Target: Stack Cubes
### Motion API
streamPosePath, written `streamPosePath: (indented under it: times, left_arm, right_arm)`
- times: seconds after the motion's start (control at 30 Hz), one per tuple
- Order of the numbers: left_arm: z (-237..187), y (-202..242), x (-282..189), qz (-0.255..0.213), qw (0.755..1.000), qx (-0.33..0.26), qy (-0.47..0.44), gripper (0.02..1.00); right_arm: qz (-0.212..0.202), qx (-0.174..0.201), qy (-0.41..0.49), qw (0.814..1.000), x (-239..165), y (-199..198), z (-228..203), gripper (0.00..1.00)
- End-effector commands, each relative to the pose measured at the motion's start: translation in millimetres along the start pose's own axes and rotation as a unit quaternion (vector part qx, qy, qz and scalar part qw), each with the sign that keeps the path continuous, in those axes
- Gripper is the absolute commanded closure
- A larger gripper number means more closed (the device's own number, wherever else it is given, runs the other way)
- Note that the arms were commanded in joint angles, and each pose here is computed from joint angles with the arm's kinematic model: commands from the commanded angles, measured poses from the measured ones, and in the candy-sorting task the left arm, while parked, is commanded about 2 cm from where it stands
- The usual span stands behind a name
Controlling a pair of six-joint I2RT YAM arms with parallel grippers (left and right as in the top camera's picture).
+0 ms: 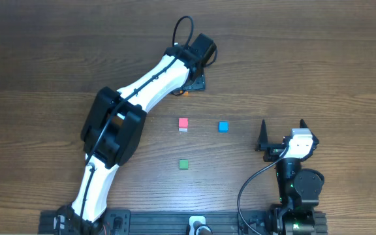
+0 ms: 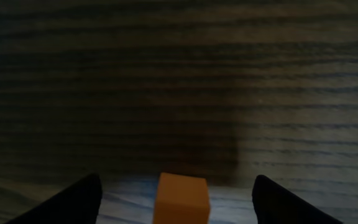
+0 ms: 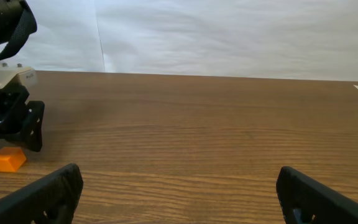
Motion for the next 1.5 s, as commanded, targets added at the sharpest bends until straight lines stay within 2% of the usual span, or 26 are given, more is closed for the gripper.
streamPosePath:
  times: [0.03, 0.5, 0.7, 0.93, 1.5]
  left_arm:
    - [-3, -7, 4, -0.01, 1.0, 0.009, 0.008, 0.246]
    - [-10, -9, 11, -0.011, 1.0, 0.012, 0.022, 0.321]
    - [-10, -8, 11, -0.009, 1.0, 0.012, 0.024, 0.457]
    - [-13, -6, 11, -0.005, 0.999, 0.013, 0.029, 0.549]
    - [-14, -6, 13, -0.003, 0.999, 0.013, 0.031, 0.711]
  right_arm:
    - [-0.006, -0.002, 0.0, 1.0, 0, -2, -2, 0.007]
    - [-0.006, -0.002, 0.0, 1.0, 0, -2, -2, 0.007]
    - [-0.006, -0.002, 0.0, 1.0, 0, -2, -2, 0.009]
    - [-0.006, -0.002, 0.0, 1.0, 0, -2, -2, 0.007]
    - [-0.006, -0.002, 0.0, 1.0, 0, -2, -2, 0.007]
Point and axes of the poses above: each gripper's point midway between its finger pads, its own x axis out along the fingers, its own y axis along the line the jaws close on, z = x × y, the point moved 2 cm from there along -x, back along the fingers, and after that the axes turned 1 degree about -x, right-handed, at the moved point
